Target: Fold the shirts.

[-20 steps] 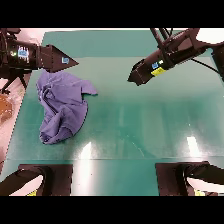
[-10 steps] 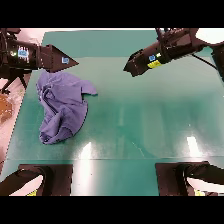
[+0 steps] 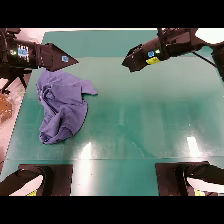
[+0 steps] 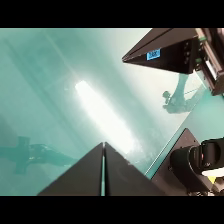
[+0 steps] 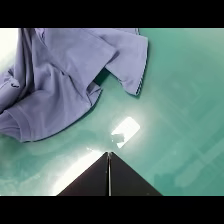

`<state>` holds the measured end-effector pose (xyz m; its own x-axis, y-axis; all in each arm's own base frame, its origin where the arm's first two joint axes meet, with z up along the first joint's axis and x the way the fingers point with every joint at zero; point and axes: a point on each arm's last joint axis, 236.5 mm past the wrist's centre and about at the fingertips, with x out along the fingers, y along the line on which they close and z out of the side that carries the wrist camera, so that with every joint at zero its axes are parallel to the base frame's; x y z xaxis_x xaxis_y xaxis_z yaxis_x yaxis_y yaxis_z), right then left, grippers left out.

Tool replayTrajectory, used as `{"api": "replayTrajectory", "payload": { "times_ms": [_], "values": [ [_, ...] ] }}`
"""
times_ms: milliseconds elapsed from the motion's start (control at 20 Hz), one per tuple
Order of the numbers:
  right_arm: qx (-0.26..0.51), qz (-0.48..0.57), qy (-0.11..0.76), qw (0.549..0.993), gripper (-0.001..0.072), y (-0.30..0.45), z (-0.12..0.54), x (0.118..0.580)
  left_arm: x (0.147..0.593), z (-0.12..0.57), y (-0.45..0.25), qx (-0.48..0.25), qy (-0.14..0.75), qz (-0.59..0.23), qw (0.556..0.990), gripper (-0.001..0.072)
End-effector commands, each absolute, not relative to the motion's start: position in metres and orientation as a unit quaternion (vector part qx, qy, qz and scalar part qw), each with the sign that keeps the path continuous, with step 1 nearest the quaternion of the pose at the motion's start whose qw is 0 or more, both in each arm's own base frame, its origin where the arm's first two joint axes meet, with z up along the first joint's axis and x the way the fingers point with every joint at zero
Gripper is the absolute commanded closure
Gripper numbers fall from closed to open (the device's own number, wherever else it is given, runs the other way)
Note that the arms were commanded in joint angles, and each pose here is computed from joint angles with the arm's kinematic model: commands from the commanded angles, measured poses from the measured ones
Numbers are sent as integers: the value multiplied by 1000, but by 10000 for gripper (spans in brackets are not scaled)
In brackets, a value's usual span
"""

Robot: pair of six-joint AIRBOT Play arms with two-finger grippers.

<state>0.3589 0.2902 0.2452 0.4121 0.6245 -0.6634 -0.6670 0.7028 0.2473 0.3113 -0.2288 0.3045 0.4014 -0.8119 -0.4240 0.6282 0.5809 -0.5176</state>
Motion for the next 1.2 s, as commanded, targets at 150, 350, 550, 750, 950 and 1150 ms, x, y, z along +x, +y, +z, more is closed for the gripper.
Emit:
{"api": "replayTrajectory", "payload": {
  "times_ms": [150,350,550,750,950,1150],
  "values": [
    [6,368,407,836,691,289,243,355,311,313,-233,-155,319,-446,822,683],
    [48,332,429,839,690,273,239,366,328,271,-195,-89,369,-356,854,682],
    [112,341,493,792,264,262,212,376,365,234,-89,-14,406,-120,906,137],
    [157,357,524,757,253,259,183,397,374,212,-32,50,430,-12,901,138],
    [146,349,555,741,254,255,149,407,362,120,-22,79,555,5,828,138],
    [140,349,585,719,253,255,126,404,312,41,-56,120,676,-131,715,29]
  ]
}}
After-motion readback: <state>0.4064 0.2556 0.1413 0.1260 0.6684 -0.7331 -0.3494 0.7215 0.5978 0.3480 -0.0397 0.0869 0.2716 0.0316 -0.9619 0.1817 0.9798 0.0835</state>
